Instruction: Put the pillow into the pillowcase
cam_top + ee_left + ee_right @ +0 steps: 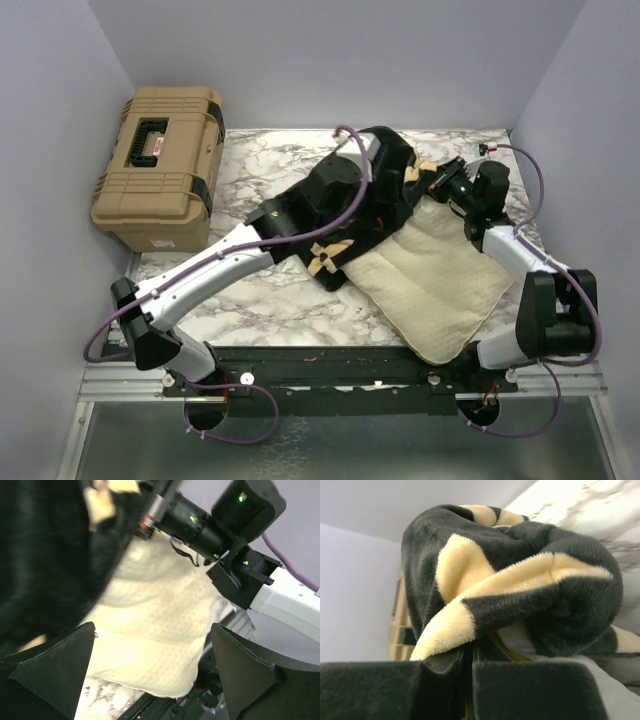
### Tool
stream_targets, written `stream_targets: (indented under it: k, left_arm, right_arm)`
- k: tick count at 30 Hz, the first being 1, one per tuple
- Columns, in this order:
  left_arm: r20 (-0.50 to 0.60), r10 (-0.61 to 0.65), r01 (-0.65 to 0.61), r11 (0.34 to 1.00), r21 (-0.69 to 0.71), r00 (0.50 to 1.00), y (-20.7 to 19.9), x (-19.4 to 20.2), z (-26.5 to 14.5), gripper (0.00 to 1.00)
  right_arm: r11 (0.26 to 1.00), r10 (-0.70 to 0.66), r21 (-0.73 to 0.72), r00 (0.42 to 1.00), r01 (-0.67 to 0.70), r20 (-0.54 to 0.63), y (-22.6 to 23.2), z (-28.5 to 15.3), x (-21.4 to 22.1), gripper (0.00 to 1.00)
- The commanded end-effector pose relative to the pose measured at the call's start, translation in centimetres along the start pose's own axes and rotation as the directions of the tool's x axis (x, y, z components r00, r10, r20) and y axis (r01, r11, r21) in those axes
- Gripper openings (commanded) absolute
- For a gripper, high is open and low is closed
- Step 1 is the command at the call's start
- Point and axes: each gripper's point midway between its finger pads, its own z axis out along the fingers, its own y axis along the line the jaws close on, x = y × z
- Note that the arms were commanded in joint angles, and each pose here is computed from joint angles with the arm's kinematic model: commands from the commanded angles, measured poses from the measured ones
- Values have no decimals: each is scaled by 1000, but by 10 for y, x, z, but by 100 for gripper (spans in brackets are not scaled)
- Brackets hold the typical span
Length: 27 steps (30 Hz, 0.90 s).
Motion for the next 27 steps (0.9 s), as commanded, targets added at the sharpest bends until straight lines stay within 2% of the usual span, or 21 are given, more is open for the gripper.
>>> stream_targets:
  k: [1, 4, 6, 10, 12, 14, 16, 19, 20, 21, 24, 27]
  left_arm:
    - [32, -3, 7, 989, -145, 999, 61, -28, -46, 99]
    - [18, -28, 31, 964, -265, 999, 109, -25, -59, 99]
    - [4, -72, 69, 940, -334, 997, 141, -15, -64, 99]
    - [-39, -201, 170, 904, -392, 979, 187, 15, -64, 99]
    - [-64, -243, 200, 901, -386, 968, 195, 33, -57, 99]
    - [-105, -292, 241, 908, -343, 951, 193, 54, -46, 99]
    - [-128, -338, 286, 906, -312, 932, 194, 74, -37, 99]
    - [-147, -405, 364, 899, -242, 903, 191, 100, -25, 99]
    - [-151, -430, 394, 893, -219, 890, 191, 109, -22, 99]
    - [-155, -452, 420, 885, -201, 878, 191, 118, -20, 98]
    - [-180, -504, 483, 863, -147, 845, 191, 143, -11, 97]
    - [-195, -529, 523, 848, -83, 826, 185, 161, 0, 94]
  right_arm:
    - [989, -43, 135, 987, 65, -158, -48, 13, 0, 14]
    - [957, -92, 244, 963, 155, -255, -87, 17, -8, 47]
    - [900, -144, 351, 937, 257, -318, -110, 9, -15, 60]
    - [749, -237, 522, 900, 409, -366, -132, -19, -38, 79]
    - [680, -261, 577, 885, 452, -385, -136, -35, -46, 82]
    - [664, -254, 583, 874, 468, -413, -134, -49, -41, 83]
    - [690, -232, 564, 876, 455, -423, -128, -61, -26, 84]
    - [777, -187, 489, 887, 397, -422, -110, -77, 7, 86]
    - [805, -159, 462, 886, 371, -435, -106, -82, 22, 93]
    - [828, -133, 438, 881, 350, -454, -103, -87, 39, 95]
    - [859, -77, 393, 841, 329, -536, -97, -104, 86, 95]
    - [864, -81, 359, 800, 354, -594, -88, -115, 119, 95]
